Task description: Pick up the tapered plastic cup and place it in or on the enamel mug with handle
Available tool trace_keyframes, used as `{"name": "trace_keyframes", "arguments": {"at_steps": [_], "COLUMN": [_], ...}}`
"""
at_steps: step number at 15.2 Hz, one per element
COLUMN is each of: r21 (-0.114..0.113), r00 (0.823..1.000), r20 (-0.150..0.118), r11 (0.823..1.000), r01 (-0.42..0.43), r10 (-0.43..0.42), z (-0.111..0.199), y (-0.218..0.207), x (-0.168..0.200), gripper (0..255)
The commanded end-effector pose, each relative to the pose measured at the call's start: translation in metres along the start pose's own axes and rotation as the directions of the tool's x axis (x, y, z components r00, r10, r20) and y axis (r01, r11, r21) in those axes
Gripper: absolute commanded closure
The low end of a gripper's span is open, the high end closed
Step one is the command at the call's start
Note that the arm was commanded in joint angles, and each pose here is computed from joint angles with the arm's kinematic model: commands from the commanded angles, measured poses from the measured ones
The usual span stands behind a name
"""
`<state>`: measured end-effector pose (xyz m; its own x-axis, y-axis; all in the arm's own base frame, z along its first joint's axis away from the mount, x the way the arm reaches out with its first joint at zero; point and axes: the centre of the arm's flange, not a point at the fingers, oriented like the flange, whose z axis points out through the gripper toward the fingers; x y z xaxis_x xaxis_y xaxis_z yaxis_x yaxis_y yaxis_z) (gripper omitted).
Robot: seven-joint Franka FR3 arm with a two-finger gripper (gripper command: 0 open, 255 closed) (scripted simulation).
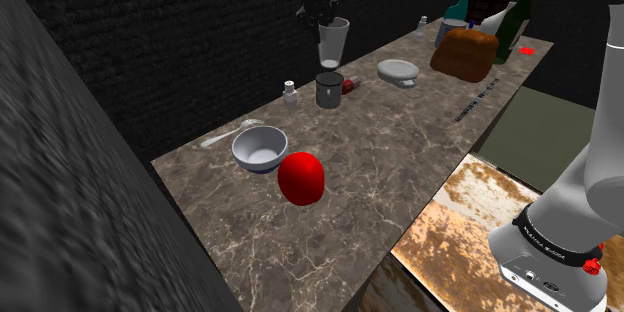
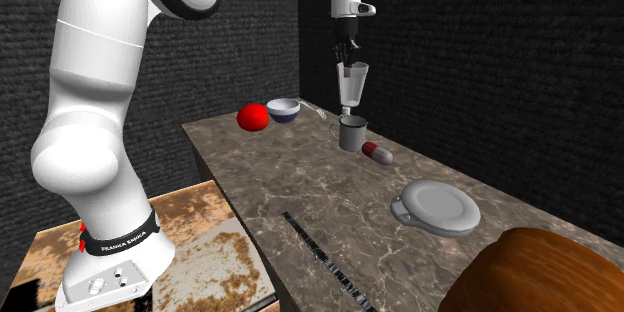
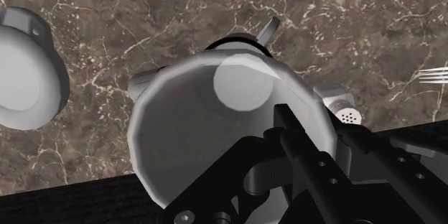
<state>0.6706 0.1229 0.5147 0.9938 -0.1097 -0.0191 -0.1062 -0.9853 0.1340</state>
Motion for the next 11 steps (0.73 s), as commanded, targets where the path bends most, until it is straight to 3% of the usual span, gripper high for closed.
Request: {"name": "trace_keyframes", "arguments": {"at_steps": [1,11], "r21": [0.0,0.0], "r00": [1.0,1.0], "r20": [-0.001,-0.001], "r11": [1.0,1.0], "r01": [0.0,0.0], "r10": [0.0,0.0], "z": [0.011,0.053], "y": [-0.001,-0.007], "x": [0.001,0.001], "gripper": [255,255]}}
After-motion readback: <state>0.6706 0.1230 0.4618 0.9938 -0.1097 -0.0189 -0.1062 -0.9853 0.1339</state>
